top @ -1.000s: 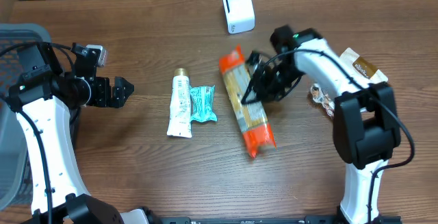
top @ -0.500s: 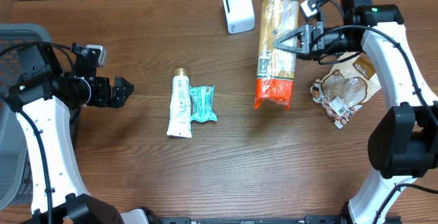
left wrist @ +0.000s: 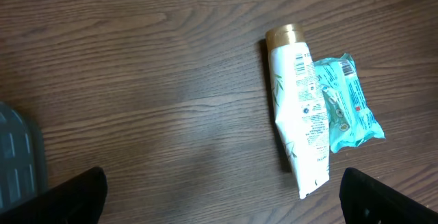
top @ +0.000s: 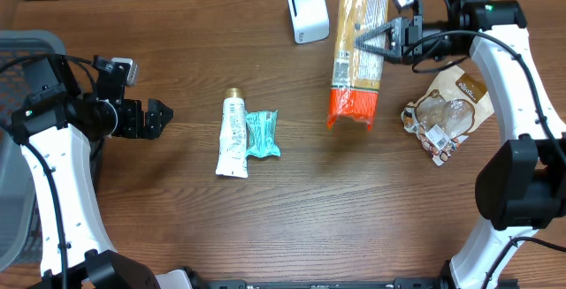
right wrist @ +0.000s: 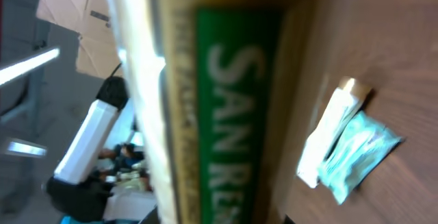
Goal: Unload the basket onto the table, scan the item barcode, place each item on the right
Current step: 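Lift the spaghetti pack and carry it toward the scanner, then hold the spaghetti pack barcode in front of the scanner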
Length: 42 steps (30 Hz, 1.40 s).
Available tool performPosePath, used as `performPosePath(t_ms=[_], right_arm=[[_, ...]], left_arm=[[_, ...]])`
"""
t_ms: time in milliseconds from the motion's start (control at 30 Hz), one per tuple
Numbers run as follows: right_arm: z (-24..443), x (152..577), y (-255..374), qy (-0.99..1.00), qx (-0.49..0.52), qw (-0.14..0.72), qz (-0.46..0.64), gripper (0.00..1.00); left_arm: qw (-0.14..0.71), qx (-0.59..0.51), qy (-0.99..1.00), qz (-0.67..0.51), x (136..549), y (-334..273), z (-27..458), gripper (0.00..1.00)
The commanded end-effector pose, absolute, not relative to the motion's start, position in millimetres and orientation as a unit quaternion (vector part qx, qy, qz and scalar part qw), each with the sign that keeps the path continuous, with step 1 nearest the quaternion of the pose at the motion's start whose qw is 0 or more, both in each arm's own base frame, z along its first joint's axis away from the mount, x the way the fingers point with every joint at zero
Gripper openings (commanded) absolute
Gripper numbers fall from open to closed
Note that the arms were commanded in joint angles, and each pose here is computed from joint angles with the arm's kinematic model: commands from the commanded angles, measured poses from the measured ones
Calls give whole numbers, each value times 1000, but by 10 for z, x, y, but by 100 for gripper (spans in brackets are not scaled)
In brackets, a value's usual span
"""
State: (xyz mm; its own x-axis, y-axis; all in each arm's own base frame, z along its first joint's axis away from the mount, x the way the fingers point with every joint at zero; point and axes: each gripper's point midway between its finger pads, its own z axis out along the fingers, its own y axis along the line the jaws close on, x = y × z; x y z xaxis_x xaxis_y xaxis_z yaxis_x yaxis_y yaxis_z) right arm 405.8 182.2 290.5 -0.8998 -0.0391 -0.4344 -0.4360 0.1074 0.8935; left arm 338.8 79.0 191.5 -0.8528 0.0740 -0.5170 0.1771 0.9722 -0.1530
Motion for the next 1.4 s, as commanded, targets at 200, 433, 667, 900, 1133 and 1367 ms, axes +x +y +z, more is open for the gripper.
performPosePath(t_ms=[200, 433, 667, 900, 1133, 1367], right_arm=[[3019, 4580, 2101, 848, -110, 252, 453, 4], [3177, 5026, 2179, 873, -159, 458, 61, 4], [3108, 5311, 2544, 797, -280, 517, -134, 4], [2737, 5649, 2660, 714, -438, 486, -249, 4], [2759, 5954, 2694, 659, -461, 517, -293, 4], [2695, 6172, 2826, 631, -454, 566, -277, 4]], left_arm=[[265, 79, 955, -104, 3407, 742, 1907, 99], [265, 79, 955, -104, 3407, 742, 1907, 99], [265, 79, 955, -104, 3408, 742, 1908, 100], [265, 79, 955, -104, 3407, 741, 1908, 100], [265, 79, 955, -104, 3408, 742, 1908, 100], [265, 79, 955, -104, 3407, 742, 1907, 100]])
